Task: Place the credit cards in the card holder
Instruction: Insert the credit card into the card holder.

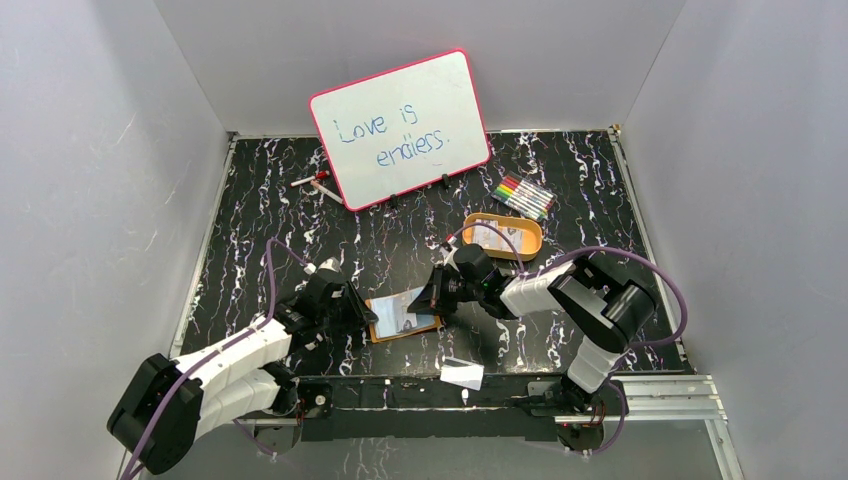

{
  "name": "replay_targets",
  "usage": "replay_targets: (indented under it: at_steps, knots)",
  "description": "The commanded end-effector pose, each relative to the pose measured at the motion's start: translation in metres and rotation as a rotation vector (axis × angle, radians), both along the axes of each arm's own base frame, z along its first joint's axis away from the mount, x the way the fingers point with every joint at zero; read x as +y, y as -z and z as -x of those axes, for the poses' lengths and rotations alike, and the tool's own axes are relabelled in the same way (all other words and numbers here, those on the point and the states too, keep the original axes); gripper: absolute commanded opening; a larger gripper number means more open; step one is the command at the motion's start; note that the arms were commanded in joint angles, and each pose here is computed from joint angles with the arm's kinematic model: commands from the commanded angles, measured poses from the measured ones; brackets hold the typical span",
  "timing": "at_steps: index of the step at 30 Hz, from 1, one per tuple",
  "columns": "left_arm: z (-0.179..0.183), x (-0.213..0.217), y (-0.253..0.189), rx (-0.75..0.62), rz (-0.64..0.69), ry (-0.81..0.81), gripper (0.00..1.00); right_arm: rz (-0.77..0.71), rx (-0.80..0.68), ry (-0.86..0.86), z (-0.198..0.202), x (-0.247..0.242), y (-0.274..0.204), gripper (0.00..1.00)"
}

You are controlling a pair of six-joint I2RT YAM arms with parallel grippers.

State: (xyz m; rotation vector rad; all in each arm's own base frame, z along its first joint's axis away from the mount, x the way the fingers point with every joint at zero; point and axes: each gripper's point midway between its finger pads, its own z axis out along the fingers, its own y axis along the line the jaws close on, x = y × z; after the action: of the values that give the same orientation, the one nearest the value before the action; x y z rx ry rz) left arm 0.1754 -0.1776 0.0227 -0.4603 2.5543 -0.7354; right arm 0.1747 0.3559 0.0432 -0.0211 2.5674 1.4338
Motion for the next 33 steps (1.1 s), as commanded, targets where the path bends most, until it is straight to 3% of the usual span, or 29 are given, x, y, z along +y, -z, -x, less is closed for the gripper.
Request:
replay_targets:
  at_steps: [1, 12, 33]
  knots:
    - [0.002, 0.005, 0.005, 0.016, -0.019, -0.014, 0.28, -0.004, -0.041, -0.008, 0.001, -0.001, -0.010, 0.00]
    - [0.001, 0.005, 0.006, 0.016, -0.023, -0.014, 0.27, 0.060, -0.028, 0.000, 0.004, -0.012, 0.003, 0.00]
    - [0.000, 0.002, 0.008, 0.026, -0.030, 0.006, 0.26, -0.021, -0.060, -0.078, 0.001, 0.007, -0.004, 0.00]
